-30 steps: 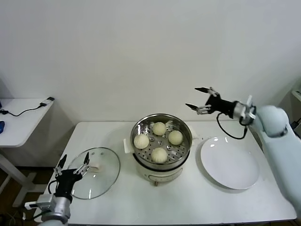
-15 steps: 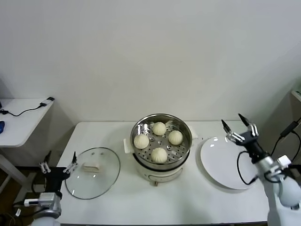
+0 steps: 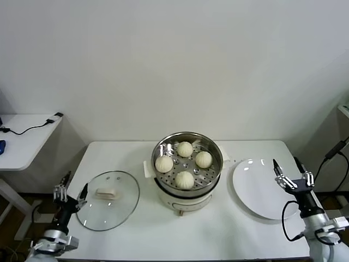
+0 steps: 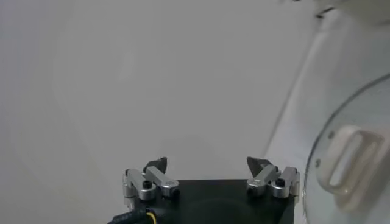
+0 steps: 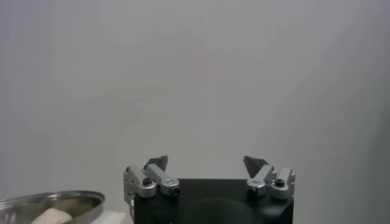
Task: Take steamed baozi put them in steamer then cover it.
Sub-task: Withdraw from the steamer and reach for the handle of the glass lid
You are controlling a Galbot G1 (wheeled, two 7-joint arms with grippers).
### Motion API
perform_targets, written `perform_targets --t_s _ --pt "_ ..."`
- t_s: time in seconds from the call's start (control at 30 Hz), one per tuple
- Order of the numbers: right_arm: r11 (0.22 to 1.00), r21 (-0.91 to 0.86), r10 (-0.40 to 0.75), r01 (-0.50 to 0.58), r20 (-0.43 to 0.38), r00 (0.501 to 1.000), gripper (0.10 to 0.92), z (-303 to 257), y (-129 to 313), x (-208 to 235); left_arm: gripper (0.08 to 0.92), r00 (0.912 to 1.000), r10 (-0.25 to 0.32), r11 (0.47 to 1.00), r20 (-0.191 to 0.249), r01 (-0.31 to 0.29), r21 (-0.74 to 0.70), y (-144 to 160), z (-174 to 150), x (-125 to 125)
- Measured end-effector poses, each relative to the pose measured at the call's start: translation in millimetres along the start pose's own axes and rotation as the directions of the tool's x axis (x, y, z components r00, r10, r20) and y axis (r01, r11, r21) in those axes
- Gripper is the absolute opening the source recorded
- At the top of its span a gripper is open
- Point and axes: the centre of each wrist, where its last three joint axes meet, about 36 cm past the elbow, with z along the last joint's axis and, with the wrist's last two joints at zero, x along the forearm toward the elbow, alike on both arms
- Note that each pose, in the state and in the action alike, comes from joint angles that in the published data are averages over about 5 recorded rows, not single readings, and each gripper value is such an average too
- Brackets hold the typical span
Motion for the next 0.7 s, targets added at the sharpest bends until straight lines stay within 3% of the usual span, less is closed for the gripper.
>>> perform_targets --t_s 0.13,0.3,0.7 --pt "1.0 -0.002 0.026 -0.026 -0.008 1.0 0.823 2 0 12 0.823 0.9979 0.055 0.995 0.035 -0.052 -0.085 -10 7 0" --pt "0.999 -0.002 0.049 -0.049 -0.013 0.999 0.823 4 -1 22 0.823 0.9941 0.096 0.986 0.05 -0.088 -0.144 -23 6 0" --pt "0.997 -0.005 0.081 -0.081 -0.017 0.997 0.823 9 -3 30 0.823 0.9916 0.129 0.969 -0.009 -0.128 -0.21 -45 -12 1"
